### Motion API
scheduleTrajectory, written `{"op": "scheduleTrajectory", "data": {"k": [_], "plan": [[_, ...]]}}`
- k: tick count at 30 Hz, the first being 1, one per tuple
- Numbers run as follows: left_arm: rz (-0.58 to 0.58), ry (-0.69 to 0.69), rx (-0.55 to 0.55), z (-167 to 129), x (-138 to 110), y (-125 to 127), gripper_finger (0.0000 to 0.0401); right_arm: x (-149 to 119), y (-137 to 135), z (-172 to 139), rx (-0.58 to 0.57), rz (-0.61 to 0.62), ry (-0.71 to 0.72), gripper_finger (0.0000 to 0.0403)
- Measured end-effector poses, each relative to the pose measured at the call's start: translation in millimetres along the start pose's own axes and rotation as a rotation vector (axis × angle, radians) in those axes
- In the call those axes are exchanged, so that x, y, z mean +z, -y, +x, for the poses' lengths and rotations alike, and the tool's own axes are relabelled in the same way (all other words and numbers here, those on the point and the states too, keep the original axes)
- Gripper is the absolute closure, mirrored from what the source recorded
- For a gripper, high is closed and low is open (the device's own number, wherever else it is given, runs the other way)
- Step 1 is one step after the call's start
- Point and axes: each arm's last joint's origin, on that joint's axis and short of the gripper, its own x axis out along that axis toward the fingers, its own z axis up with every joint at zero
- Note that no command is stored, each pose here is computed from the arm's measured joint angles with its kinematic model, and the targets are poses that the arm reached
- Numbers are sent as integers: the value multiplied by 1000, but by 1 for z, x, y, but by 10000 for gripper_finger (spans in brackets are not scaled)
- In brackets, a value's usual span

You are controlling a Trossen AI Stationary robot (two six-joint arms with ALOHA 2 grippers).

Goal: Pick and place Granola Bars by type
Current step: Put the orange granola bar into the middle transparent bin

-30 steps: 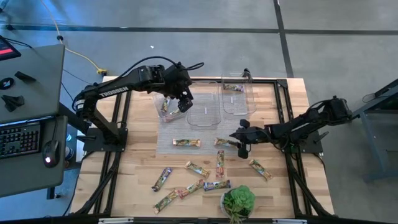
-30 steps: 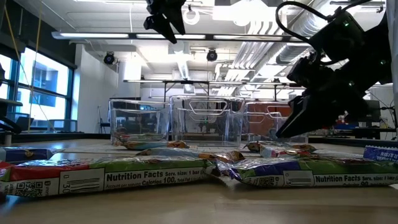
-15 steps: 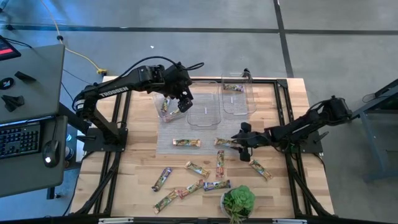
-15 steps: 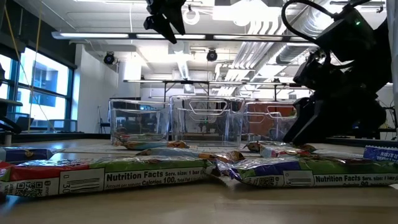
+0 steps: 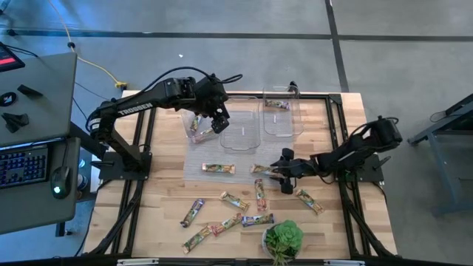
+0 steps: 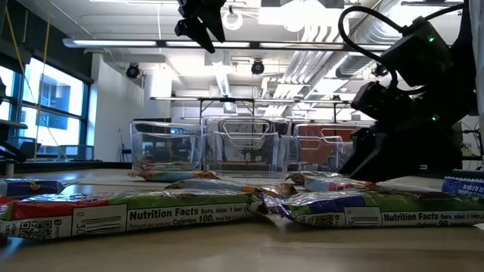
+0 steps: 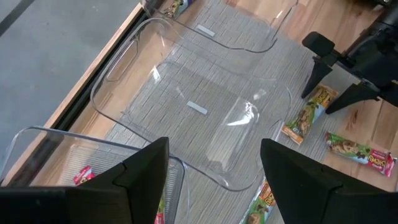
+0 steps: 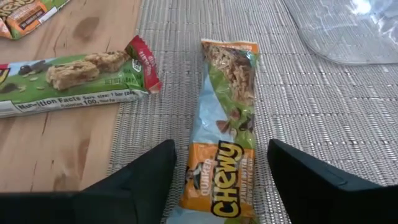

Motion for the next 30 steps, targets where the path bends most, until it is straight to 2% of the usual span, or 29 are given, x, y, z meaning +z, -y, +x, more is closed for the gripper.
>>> {"op": "scheduleTrajectory", "data": {"k": [5,14,19,25,30], "plan": [[0,0,0,0,0,0,153,0,0,0,-7,22,0,185],[0,0,0,0,0,0,153,1,0,-1,6,26,11,263],[0,0,0,0,0,0,153,6,0,-6,22,29,41,277],[0,0,-1,0,0,0,153,27,2,-21,-1,18,173,278],[0,0,-2,0,0,0,153,70,10,-38,-181,-89,360,279]]}}
